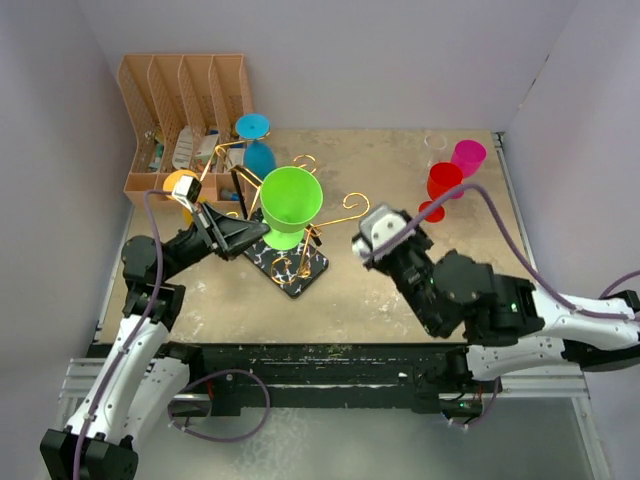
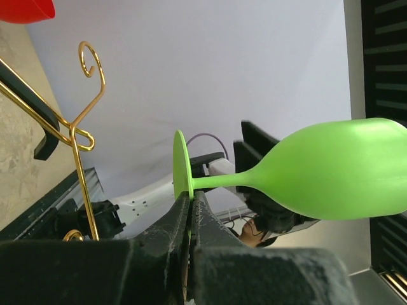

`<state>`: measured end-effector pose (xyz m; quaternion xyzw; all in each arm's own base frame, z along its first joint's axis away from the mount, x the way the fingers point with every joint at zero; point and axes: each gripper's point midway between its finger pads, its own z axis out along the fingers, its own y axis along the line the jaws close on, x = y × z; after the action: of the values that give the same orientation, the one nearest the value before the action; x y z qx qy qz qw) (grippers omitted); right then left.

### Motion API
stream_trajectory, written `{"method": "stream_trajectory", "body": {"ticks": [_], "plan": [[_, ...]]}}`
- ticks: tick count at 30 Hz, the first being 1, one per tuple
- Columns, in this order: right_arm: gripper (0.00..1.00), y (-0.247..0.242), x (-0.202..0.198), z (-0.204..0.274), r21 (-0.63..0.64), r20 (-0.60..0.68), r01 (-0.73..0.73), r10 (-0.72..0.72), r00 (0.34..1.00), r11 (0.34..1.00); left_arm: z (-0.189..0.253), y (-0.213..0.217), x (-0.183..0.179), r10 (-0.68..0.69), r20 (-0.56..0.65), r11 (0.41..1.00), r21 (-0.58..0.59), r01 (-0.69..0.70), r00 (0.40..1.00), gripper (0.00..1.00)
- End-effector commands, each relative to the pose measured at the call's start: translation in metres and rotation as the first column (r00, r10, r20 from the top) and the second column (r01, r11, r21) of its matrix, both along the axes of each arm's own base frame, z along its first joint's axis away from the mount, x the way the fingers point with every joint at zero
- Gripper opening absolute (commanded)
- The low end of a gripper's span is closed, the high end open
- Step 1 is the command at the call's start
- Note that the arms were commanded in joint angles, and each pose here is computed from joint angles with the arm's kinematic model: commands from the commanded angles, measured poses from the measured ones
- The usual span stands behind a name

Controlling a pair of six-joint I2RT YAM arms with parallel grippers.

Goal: Take the wine glass off the wine glass rack

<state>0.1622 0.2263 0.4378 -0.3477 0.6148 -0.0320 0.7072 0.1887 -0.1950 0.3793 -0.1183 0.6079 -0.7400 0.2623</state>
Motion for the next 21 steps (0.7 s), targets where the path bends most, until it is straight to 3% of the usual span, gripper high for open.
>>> {"method": "stream_trajectory", "body": {"ticks": [1, 5, 9, 16, 21], "plan": [[0.43, -0.016, 0.034, -0.002, 0.088, -0.150, 0.098, -0.085, 0.985, 0.991, 0.007, 0.005, -0.011, 0.059, 0.144, 0.997, 0.041, -0.065, 0.988, 0.00], [0.41, -0.026, 0.065, 0.011, 0.195, -0.255, 0.129, -0.076, 0.964, 0.972, 0.001, 0.009, -0.017, 0.107, 0.170, 0.977, 0.166, -0.136, 0.980, 0.00], [0.39, -0.016, 0.066, 0.033, 0.300, -0.358, 0.098, 0.017, 0.933, 0.949, 0.007, 0.023, -0.021, 0.184, 0.261, 0.907, 0.327, -0.266, 0.948, 0.00], [0.35, -0.001, 0.052, 0.063, 0.435, -0.454, -0.005, 0.225, 0.862, 0.900, 0.009, 0.035, -0.030, 0.226, 0.302, 0.849, 0.406, -0.339, 0.926, 0.00], [0.42, 0.012, 0.025, 0.082, 0.521, -0.430, -0.141, 0.402, 0.809, 0.842, 0.004, 0.046, -0.034, 0.266, 0.313, 0.796, 0.463, -0.391, 0.912, 0.00]]}}
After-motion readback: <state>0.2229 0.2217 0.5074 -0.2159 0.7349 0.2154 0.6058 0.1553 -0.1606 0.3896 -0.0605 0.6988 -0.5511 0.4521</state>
